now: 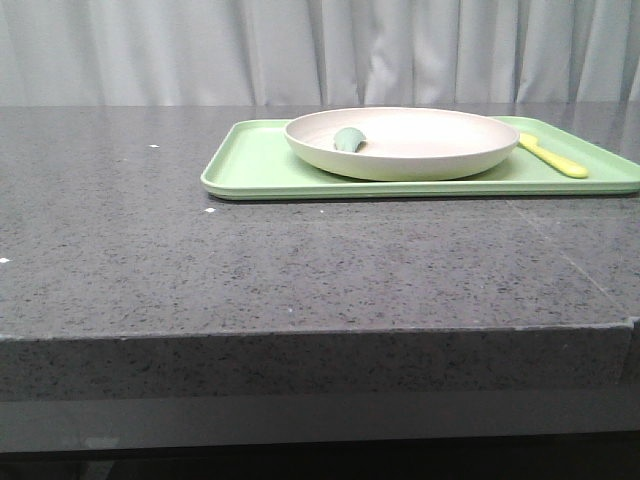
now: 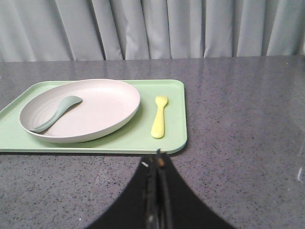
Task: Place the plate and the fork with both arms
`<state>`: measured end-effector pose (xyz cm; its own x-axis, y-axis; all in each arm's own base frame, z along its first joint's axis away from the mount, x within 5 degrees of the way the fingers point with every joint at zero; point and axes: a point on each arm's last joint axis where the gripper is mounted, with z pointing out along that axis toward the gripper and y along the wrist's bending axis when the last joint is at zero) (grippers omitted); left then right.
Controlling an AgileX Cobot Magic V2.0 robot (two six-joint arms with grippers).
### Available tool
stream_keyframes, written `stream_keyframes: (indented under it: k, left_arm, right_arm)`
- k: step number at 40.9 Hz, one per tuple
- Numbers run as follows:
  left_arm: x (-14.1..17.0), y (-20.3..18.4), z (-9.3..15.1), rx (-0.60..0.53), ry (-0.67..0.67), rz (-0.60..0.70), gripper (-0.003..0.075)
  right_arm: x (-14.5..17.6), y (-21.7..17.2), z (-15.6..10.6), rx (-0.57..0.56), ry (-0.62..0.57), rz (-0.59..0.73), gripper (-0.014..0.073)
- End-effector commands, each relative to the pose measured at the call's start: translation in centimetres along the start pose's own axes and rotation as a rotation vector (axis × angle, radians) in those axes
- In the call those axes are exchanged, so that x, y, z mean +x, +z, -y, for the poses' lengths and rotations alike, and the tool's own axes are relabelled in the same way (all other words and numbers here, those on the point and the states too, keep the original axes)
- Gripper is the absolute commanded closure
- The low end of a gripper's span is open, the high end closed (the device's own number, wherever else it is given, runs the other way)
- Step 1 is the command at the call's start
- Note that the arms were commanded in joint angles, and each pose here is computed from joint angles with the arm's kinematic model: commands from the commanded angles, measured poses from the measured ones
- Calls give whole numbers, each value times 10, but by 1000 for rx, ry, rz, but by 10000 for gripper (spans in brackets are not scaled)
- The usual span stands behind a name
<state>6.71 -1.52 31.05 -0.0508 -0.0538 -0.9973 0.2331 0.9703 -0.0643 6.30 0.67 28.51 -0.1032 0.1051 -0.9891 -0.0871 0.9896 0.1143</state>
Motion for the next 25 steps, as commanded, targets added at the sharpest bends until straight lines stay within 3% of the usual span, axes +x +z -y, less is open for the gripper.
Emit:
stream_keyframes:
  k: [1, 25]
  left_arm:
    - [-15, -1, 2, 14, 2, 94, 738]
    - [-8, -1, 5, 49, 30, 80, 738]
  right_arm:
    - [-15, -2, -1, 0, -18, 98, 711]
    - [-15, -2, -1, 0, -18, 98, 711]
